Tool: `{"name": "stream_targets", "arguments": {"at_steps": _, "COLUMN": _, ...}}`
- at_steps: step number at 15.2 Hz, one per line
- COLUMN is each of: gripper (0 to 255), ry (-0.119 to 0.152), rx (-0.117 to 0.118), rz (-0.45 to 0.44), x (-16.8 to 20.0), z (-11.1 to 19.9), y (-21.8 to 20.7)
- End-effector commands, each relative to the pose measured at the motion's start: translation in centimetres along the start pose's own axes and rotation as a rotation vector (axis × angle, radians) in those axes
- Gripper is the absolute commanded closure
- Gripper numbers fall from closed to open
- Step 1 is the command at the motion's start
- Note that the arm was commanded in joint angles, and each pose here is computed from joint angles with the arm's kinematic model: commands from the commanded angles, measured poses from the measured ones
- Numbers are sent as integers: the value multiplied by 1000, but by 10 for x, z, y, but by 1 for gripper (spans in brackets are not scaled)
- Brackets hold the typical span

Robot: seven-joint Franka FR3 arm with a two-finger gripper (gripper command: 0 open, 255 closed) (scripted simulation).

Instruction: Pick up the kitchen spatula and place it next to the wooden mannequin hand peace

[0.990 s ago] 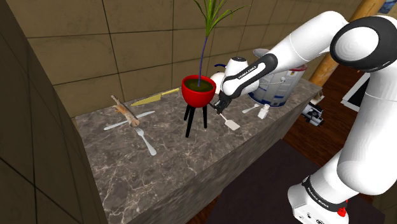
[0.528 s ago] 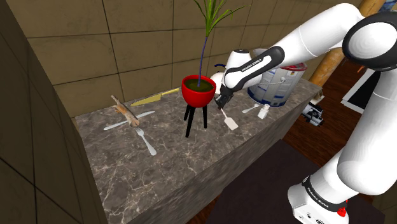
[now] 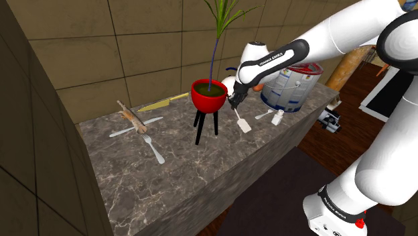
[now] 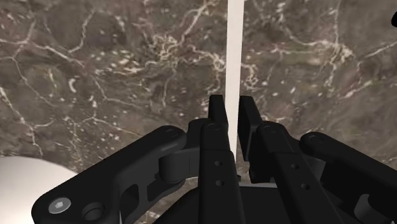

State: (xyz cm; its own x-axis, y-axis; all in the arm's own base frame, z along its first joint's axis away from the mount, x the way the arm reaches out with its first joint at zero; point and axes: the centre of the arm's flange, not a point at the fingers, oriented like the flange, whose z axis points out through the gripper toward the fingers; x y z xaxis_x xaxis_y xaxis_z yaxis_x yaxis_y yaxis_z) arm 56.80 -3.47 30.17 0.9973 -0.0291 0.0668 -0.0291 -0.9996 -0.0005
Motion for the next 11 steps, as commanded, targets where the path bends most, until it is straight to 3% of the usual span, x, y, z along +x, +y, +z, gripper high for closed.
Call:
{"name": "stream_targets", "arguments": {"at_steps": 1, "gripper": 255, "ry": 0, "rx": 0, "rz": 0, "x": 1, "z": -10, "y": 0}}
{"name": "stream_targets", "arguments": {"at_steps": 11, "gripper": 255, "ry": 0, "rx": 0, "rz": 0, "x": 10, "z": -55, "y": -11}}
